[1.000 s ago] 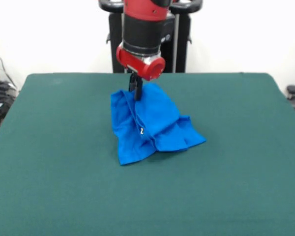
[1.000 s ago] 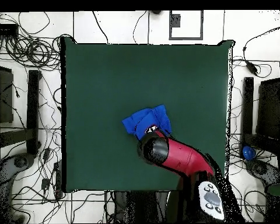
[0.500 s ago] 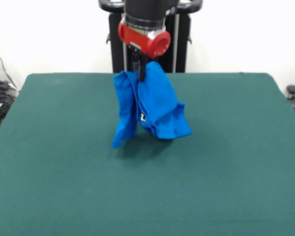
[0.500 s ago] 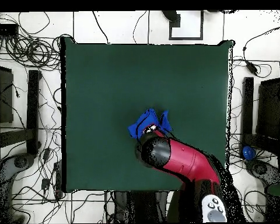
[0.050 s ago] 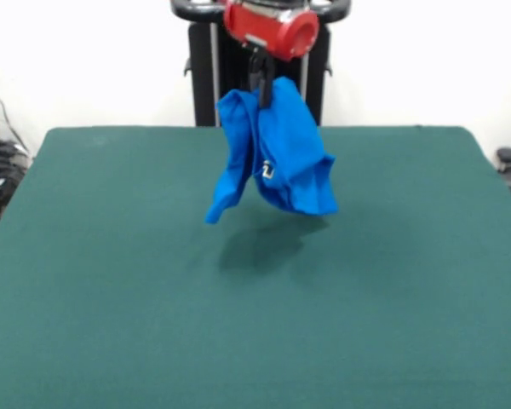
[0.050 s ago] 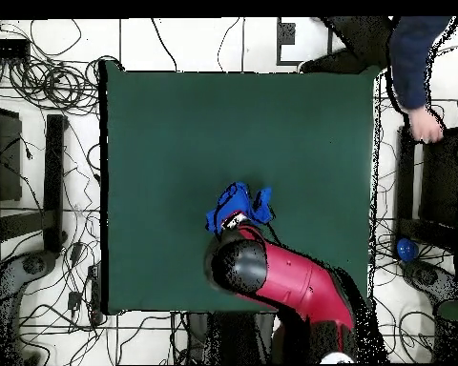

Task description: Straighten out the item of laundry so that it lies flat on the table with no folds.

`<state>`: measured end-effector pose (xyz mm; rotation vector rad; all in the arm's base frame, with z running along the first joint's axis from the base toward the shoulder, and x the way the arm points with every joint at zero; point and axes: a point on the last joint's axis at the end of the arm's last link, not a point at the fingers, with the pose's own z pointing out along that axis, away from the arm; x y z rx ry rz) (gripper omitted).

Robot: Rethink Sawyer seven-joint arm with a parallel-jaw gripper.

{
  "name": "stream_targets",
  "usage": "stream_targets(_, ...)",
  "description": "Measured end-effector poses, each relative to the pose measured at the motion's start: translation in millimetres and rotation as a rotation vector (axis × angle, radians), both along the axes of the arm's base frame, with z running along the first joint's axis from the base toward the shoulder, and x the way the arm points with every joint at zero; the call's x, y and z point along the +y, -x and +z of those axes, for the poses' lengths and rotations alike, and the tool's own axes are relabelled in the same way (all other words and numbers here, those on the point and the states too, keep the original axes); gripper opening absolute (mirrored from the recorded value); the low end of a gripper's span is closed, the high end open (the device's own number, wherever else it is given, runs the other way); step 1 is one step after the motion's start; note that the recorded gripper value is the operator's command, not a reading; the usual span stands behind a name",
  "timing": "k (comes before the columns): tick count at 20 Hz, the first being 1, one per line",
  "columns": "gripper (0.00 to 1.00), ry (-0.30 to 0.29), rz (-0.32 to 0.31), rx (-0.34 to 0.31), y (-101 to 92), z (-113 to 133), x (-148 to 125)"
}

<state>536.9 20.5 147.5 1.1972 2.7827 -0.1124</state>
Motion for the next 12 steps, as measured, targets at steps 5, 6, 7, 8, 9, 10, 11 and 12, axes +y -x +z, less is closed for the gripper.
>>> stream_targets(5, 0.0, -0.01, 0.006, -0.004, 11.1, 9.9, 14.5)
stream_targets(6, 0.0, -0.012, 0.005, -0.002, 13.1, 10.4, 16.0)
stream_targets(7, 0.0, -0.014, 0.005, -0.001, 15.0, 10.9, 17.4)
stream_targets(8, 0.0, -0.015, 0.003, 0.001, 16.4, 10.7, 17.4)
stream_targets(9, 0.0, -0.017, 0.001, 0.004, 17.7, 10.5, 17.5)
stream_targets(10, 0.0, -0.018, -0.001, 0.007, 19.4, 9.9, 17.4)
stream_targets(11, 0.0, -0.02, -0.005, 0.012, 22.1, 8.8, 16.9)
stream_targets(12, 0.0, -0.021, -0.009, 0.017, 24.0, 7.9, 15.8)
